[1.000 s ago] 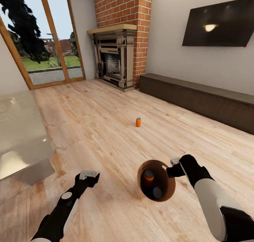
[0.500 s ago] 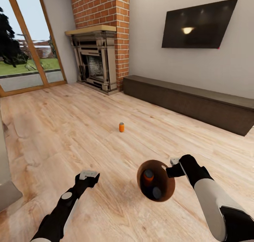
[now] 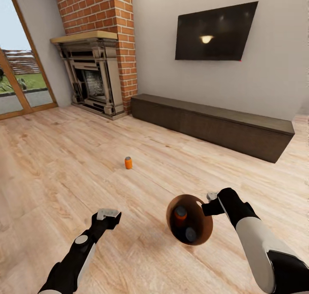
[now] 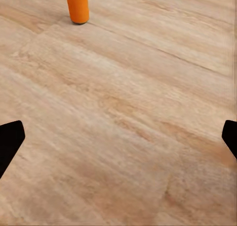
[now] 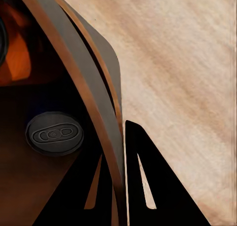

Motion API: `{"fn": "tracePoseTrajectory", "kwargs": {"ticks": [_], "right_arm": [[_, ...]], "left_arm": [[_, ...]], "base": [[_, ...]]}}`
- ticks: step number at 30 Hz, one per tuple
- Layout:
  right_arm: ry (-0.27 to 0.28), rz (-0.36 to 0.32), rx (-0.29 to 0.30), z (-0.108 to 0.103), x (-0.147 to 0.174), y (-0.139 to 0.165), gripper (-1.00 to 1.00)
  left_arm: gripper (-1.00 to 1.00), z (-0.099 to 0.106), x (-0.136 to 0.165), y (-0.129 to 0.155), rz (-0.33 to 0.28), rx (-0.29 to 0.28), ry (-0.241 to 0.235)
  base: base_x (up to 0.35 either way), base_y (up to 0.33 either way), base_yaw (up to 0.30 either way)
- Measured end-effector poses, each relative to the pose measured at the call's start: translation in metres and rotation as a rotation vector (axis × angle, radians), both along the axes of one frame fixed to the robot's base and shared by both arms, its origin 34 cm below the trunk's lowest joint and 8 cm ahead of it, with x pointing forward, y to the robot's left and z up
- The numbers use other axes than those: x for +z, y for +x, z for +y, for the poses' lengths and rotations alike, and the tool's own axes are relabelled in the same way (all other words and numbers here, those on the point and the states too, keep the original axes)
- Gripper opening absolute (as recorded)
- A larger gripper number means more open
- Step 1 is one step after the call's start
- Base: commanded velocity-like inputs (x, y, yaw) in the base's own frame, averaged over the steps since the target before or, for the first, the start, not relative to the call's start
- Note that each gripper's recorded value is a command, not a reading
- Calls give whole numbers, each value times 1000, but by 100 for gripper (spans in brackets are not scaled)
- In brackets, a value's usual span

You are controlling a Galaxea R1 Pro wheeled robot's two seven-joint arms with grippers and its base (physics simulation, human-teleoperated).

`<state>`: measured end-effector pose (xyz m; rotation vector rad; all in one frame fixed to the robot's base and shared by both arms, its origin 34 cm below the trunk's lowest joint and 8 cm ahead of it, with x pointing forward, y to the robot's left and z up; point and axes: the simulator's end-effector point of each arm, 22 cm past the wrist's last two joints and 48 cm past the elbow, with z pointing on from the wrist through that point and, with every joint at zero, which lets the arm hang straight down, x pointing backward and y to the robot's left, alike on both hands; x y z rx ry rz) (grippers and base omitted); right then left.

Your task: Put the three can of soda from the living room inside the tash can in the kitchen.

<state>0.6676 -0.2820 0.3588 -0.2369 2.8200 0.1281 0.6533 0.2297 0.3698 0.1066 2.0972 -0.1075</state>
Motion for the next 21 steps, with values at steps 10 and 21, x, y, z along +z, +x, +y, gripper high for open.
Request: {"fn": "tracePoseTrajectory", "kwargs": {"ticks": [10, 21], "right_arm": [[-5, -1, 0, 1, 0, 0, -100], [-26, -5, 29, 4, -9, -4, -100]], "left_arm": [[100, 0, 0, 0, 0, -2, 2], [100, 2, -6, -4, 11, 0, 9]], "base": [[321, -9, 84], [246, 0, 41]]}}
